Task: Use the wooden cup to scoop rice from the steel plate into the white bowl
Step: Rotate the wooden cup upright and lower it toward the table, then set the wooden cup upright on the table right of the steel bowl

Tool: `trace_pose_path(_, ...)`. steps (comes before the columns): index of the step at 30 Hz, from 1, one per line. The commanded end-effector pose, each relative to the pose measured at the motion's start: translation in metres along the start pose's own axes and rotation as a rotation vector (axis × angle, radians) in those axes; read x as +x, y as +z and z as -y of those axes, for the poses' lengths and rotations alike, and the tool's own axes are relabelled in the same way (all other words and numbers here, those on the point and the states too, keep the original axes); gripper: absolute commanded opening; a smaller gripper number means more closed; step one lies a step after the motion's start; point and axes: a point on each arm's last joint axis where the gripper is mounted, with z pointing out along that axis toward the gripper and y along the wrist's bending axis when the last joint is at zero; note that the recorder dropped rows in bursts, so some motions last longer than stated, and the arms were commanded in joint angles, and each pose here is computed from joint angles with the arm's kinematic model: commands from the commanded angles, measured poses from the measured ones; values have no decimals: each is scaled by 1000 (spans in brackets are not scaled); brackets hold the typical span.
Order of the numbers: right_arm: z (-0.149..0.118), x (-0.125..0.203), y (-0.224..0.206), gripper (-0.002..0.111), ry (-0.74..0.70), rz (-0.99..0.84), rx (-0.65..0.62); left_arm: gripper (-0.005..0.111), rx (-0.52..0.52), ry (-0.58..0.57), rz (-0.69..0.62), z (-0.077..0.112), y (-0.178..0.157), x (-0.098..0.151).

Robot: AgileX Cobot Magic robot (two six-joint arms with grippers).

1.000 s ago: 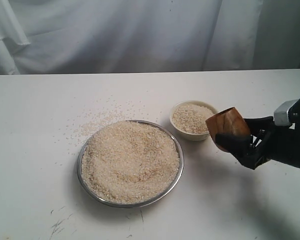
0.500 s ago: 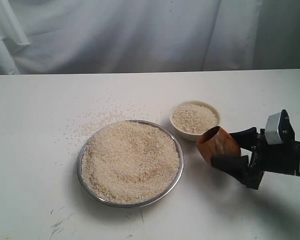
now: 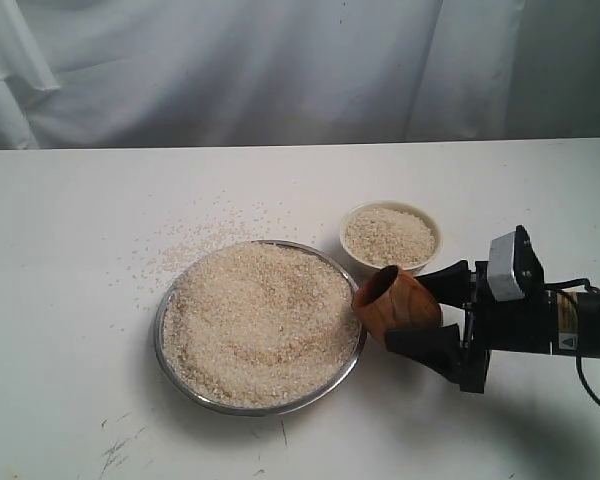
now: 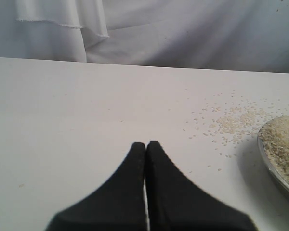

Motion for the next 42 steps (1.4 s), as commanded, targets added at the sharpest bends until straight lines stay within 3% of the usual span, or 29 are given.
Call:
trace_pose_path(1, -5, -3, 7, 0, -18, 14, -38, 0, 3, 1, 12, 0, 0, 0)
trace_pose_path(22, -6, 8, 13, 0, -7, -120, -27, 0, 3, 1, 12, 0, 0, 0)
trace_pose_path(26, -4, 7, 13, 0, 59, -107, 3, 0, 3, 1, 12, 0, 0, 0)
trace_pose_path(32, -4, 6, 13, 22, 67, -97, -2, 0, 3, 1, 12, 0, 0, 0)
trace_pose_path(33, -4, 6, 13, 28, 67, -96, -2, 0, 3, 1, 12, 0, 0, 0)
trace_pose_path(34, -5, 5, 13, 41, 74, -95, -2, 0, 3, 1, 12, 0, 0, 0)
trace_pose_path(37, -3, 5, 13, 58, 110, -86, 18, 0, 3, 1, 12, 0, 0, 0)
trace_pose_path(42, -2, 4, 13, 71, 154, -77, 32, 0, 3, 1, 12, 0, 0, 0)
